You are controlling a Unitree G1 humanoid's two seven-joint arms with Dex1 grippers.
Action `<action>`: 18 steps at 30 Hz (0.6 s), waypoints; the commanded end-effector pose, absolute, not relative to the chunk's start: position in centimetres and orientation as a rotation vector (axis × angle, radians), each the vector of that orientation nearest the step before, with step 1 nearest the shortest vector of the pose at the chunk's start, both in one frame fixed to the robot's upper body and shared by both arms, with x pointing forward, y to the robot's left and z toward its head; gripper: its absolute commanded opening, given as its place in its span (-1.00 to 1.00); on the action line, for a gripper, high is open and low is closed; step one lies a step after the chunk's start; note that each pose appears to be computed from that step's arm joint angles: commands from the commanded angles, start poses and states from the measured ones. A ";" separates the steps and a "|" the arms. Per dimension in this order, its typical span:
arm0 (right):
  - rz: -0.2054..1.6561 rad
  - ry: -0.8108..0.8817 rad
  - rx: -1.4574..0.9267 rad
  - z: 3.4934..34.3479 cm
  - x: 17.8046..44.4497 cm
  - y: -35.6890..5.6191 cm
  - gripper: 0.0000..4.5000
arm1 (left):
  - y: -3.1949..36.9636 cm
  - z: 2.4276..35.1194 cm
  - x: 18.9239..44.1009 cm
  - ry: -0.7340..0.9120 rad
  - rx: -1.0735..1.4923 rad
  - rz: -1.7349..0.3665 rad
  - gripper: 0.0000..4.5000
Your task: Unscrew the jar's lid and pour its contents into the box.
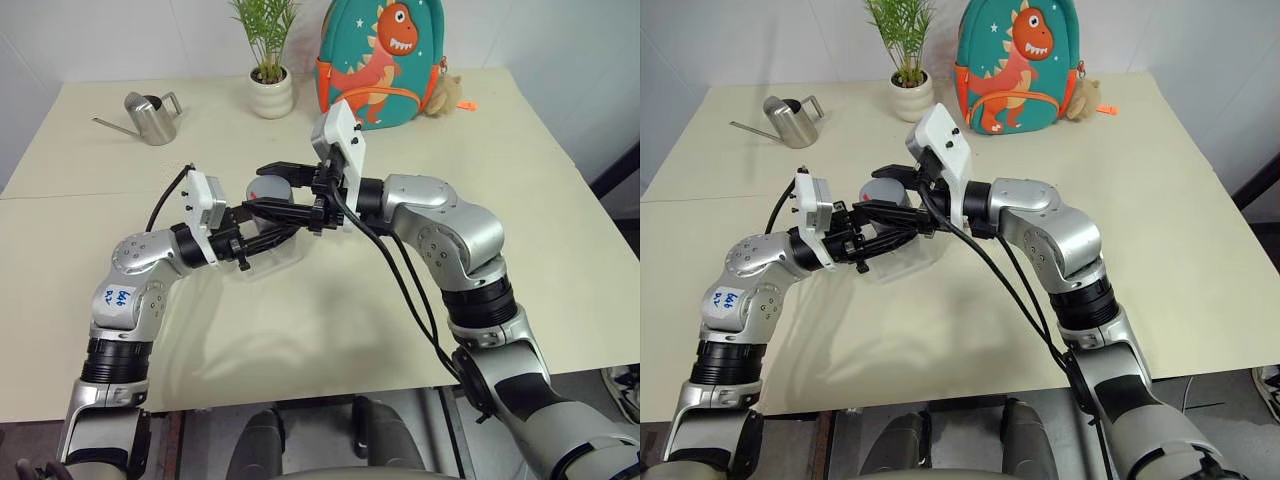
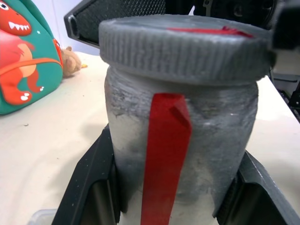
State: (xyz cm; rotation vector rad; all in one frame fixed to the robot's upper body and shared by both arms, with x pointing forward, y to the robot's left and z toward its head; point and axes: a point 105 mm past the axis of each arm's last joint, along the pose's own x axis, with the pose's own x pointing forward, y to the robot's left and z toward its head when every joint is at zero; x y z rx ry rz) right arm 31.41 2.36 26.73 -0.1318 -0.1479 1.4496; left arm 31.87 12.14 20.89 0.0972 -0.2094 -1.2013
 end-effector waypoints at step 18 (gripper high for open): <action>1.995 -0.099 -0.238 29.9 27.0 -1.1 0.57 | 11.0 24.0 27.8 -0.318 0.174 -1.582 -0.14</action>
